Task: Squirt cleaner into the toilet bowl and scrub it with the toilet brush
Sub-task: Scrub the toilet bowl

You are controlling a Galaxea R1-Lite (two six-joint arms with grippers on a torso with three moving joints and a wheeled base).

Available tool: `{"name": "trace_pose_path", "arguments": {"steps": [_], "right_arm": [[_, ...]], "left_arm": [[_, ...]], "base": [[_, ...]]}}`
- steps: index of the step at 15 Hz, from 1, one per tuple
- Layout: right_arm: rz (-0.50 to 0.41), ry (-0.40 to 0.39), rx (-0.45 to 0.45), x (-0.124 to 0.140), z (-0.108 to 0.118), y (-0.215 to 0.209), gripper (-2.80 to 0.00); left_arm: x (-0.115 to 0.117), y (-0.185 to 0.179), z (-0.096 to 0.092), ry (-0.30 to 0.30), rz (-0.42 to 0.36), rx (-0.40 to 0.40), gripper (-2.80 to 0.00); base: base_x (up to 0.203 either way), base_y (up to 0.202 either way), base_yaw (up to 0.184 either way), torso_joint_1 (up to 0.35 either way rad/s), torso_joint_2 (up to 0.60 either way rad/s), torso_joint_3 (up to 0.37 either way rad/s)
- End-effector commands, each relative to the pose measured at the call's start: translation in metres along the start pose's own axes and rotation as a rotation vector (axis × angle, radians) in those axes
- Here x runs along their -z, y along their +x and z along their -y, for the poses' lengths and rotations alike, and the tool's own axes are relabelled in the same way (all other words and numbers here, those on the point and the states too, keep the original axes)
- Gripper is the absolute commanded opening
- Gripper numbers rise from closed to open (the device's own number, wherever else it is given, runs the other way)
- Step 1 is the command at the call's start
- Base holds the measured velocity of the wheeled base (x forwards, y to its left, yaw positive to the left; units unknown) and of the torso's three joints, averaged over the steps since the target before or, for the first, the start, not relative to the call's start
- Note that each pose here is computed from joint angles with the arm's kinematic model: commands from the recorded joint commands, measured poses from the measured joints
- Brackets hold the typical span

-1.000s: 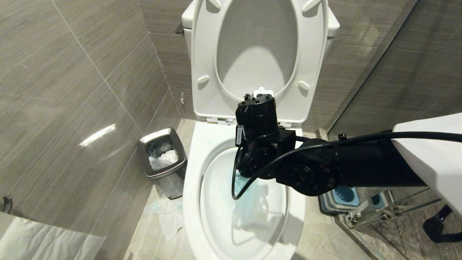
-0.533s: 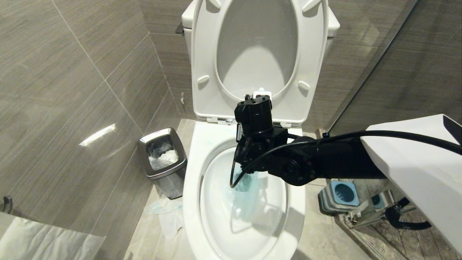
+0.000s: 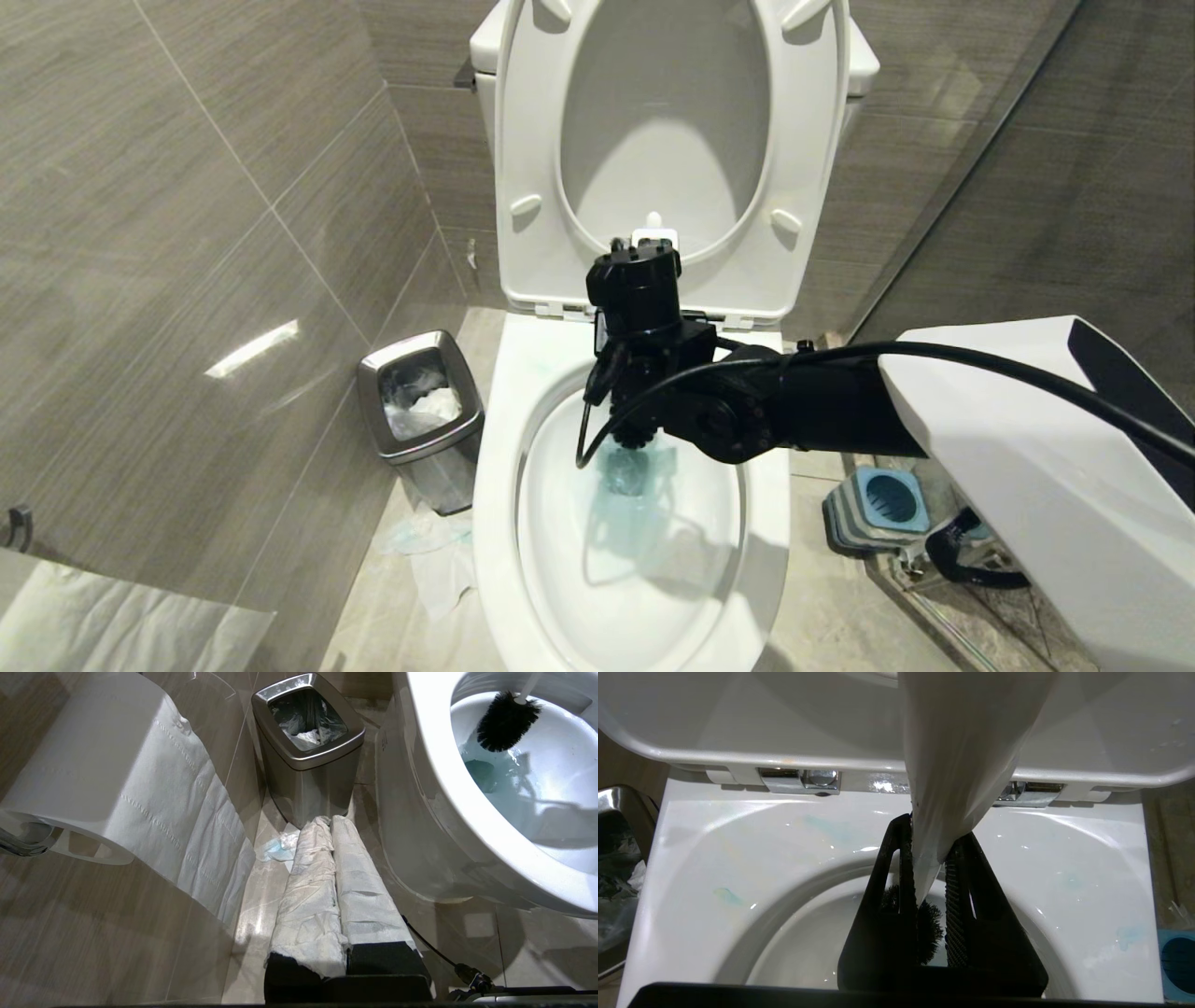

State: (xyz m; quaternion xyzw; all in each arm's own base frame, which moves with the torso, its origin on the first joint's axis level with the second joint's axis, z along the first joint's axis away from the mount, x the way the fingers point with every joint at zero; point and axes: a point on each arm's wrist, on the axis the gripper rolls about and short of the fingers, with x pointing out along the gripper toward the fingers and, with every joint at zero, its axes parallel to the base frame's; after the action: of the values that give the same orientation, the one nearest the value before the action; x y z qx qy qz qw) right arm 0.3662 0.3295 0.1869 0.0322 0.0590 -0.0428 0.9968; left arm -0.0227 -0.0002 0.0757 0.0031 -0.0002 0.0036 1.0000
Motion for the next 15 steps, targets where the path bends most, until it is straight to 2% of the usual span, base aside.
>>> {"name": "trace_pose_path", "arguments": {"steps": [1, 15], "right_arm": [[-0.004, -0.005, -0.002, 0.007, -0.010, 0.005, -2.80], [-0.022, -0.035, -0.115, 0.021, -0.051, -0.038, -2.80]], "left_arm": [[0.000, 0.000, 0.000, 0.000, 0.001, 0.000, -2.80], [0.000, 0.000, 0.000, 0.000, 0.001, -0.002, -2.80]], "base": [[0.000, 0.000, 0.000, 0.000, 0.00, 0.000], [0.000, 0.000, 0.000, 0.000, 0.00, 0.000]]}}
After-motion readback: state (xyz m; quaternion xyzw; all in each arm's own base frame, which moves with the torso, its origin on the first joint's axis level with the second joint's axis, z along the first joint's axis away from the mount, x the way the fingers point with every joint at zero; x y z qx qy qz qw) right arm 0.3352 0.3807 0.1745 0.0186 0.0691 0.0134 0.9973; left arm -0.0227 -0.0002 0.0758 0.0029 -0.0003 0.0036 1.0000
